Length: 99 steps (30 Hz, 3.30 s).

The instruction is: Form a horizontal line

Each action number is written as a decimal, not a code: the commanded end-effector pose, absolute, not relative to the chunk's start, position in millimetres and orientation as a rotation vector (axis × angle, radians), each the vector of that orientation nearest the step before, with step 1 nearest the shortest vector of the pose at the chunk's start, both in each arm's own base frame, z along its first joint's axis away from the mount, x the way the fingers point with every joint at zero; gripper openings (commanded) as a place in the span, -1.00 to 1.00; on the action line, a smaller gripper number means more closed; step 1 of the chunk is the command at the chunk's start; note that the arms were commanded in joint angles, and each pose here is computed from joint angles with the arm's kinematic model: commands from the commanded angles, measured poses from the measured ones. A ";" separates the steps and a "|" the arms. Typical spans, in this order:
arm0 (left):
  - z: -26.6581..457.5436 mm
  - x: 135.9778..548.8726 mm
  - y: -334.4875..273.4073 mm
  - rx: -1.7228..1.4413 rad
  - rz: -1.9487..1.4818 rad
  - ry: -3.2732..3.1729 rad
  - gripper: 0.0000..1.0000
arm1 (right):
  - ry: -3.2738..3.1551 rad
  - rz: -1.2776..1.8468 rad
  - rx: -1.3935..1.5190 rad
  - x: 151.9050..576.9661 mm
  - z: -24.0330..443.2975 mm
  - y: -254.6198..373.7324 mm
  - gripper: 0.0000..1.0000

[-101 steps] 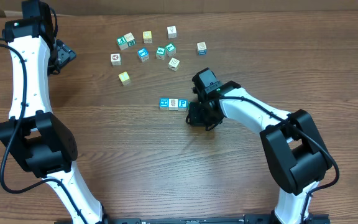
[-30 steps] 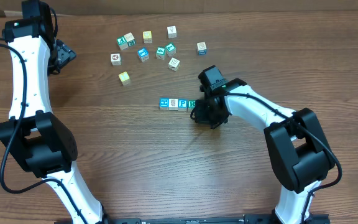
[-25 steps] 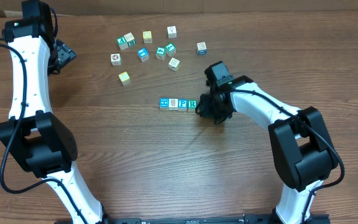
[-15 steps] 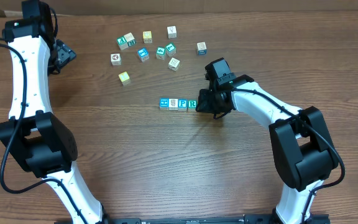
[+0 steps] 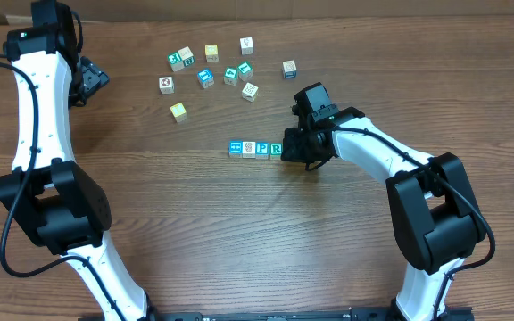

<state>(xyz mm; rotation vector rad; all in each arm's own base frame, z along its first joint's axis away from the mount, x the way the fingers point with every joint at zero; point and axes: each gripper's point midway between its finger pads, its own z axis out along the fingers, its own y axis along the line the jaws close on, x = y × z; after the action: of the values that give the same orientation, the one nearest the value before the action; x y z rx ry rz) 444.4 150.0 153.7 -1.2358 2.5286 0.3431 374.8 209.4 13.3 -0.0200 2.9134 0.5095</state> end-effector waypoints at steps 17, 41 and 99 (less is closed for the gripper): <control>159.4 445.5 148.0 -1.217 0.352 2.521 1.00 | 2.889 0.594 -0.087 377.2 22.0 223.0 -0.93; 159.4 445.5 148.0 -1.217 0.352 2.521 0.99 | 2.847 0.529 -0.049 393.8 27.0 210.3 -0.82; 159.4 445.5 148.0 -1.217 0.352 2.521 1.00 | 2.811 0.101 0.104 443.0 74.1 54.6 0.99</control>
<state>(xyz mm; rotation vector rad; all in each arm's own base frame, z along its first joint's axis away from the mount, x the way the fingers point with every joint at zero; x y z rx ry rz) 444.4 150.0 153.7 -1.2354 2.5288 0.3432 435.6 54.2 55.1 0.1143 2.8641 0.1054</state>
